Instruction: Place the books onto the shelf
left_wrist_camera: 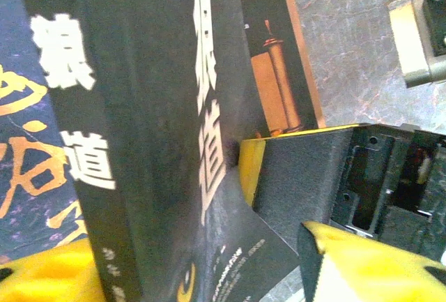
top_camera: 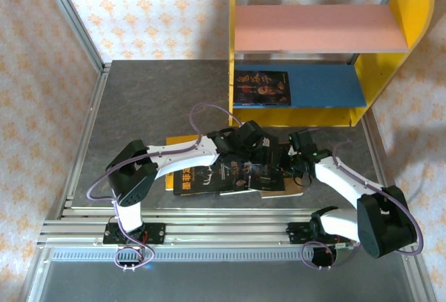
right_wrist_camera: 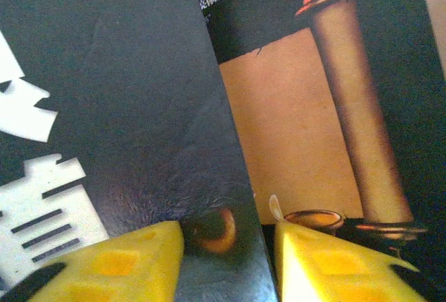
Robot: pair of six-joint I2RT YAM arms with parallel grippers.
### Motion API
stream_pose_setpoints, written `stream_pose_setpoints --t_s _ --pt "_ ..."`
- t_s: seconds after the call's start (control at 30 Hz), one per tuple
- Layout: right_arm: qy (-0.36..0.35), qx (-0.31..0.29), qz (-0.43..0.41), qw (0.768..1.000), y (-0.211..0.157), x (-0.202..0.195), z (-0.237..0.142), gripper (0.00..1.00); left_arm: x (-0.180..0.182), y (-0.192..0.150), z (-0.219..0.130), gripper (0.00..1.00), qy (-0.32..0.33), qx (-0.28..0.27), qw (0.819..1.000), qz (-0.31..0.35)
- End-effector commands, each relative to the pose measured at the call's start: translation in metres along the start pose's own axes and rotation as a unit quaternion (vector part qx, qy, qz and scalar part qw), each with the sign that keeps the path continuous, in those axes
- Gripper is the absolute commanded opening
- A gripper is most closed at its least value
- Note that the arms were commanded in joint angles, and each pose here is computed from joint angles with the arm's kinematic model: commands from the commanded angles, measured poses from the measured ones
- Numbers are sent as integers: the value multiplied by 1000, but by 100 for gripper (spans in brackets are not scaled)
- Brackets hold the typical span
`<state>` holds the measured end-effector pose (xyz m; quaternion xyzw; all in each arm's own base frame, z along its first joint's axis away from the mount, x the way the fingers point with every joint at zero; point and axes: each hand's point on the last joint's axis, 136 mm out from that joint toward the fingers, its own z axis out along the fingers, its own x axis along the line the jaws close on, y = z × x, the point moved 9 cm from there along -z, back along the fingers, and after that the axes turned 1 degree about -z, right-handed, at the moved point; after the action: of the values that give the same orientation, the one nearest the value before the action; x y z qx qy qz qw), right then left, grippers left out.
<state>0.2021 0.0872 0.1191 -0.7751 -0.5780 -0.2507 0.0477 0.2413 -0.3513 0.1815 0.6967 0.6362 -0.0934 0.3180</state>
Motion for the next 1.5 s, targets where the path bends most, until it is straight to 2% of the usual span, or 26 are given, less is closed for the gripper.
stream_pose_setpoints --t_s 0.0,0.13,0.2,0.43,0.5,0.6,0.67,0.93,1.07,1.13,1.23,1.3,1.47 --pt "-3 24 0 1000 -10 -3 -3 47 -12 4 -2 54 -7 -11 1000 23" --pt "-14 22 -1 1000 -10 -4 -4 52 -10 3 -2 47 2 -11 1000 25" --pt "-16 20 0 1000 -11 -6 -4 52 -10 3 0 40 2 -9 1000 28" --pt "-21 19 4 1000 -12 -7 -3 53 -9 3 2 27 4 -6 1000 29" --pt "-22 18 3 1000 -11 -7 -4 53 -9 3 2 20 8 -6 999 31" --pt "-20 14 3 1000 -11 -7 -4 61 -10 4 1 7 4 -11 999 41" --pt "-19 13 2 1000 -10 -6 -5 62 -12 6 -2 1 1 -18 999 47" --pt "-19 -12 -1 1000 -3 0 -17 70 -13 9 -31 0 -21 -79 995 60" --pt "12 -31 5 999 2 10 -28 78 -8 7 -61 0 -28 -122 990 58" --pt "34 -41 9 999 6 18 -34 79 0 3 -78 0 -24 -146 988 50" --pt "65 -58 16 996 14 30 -46 80 15 -1 -107 0 1 -189 982 25" --pt "85 -75 22 993 19 38 -55 80 28 -3 -127 0 42 -218 975 -3" --pt "163 -114 70 977 26 52 -70 80 45 -3 -167 0 94 -287 951 -60"
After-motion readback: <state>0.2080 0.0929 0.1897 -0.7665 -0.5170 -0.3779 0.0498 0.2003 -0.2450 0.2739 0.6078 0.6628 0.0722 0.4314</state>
